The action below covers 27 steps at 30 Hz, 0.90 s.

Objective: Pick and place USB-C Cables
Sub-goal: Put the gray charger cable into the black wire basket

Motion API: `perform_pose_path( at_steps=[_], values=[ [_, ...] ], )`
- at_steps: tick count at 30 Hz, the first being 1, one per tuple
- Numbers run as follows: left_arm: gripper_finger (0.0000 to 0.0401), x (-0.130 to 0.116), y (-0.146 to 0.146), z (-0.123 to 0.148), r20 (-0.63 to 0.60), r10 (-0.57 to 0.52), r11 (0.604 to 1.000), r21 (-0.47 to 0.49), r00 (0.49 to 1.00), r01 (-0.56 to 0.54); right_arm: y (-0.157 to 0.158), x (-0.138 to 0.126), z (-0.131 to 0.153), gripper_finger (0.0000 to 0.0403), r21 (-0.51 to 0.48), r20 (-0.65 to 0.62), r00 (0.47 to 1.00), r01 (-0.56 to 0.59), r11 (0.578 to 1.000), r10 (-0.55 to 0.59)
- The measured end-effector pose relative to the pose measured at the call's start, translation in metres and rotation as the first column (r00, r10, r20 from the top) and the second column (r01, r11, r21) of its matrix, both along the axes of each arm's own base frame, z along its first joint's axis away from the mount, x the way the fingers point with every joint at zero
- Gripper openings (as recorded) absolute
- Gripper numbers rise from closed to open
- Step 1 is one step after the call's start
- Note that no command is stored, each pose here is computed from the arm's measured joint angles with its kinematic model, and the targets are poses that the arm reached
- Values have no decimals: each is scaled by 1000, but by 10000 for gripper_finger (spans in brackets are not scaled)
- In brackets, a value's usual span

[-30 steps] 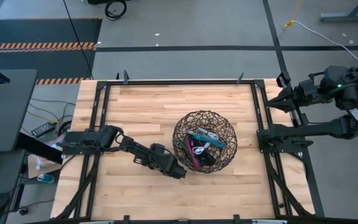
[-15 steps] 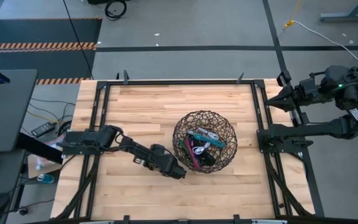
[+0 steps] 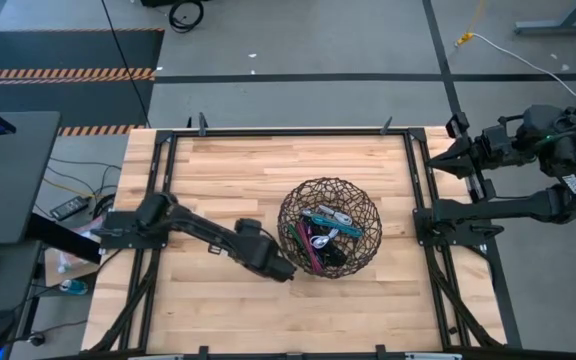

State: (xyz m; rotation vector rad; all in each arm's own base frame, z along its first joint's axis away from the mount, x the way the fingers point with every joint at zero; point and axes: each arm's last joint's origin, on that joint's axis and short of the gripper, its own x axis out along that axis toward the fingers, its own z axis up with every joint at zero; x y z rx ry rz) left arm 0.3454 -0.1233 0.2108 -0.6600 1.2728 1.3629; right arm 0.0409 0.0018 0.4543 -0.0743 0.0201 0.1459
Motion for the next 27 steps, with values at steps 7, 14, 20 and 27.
perform_pose_path(
  at_steps=[7, 14, 20, 27],
  values=[
    [1, -2, 9, 70, 299, -91, 981, 190, 950, 34, 0, 0, 0, 4, 0, -1, 1000, 0, 1000, 0],
    [0, 10, 30, 134, 362, -374, 898, 370, 854, 237, -1, 1, 0, 4, 0, -4, 1000, 30, 1000, -30],
    [0, 41, 50, 173, 319, -717, 682, 506, 619, 529, -2, 6, -1, 4, 3, -21, 999, 30, 1000, -30],
    [0, 69, 79, 190, 303, -901, 432, 583, 309, 688, -2, 7, -1, 4, 53, -29, 999, 32, 998, -30]
  ],
)
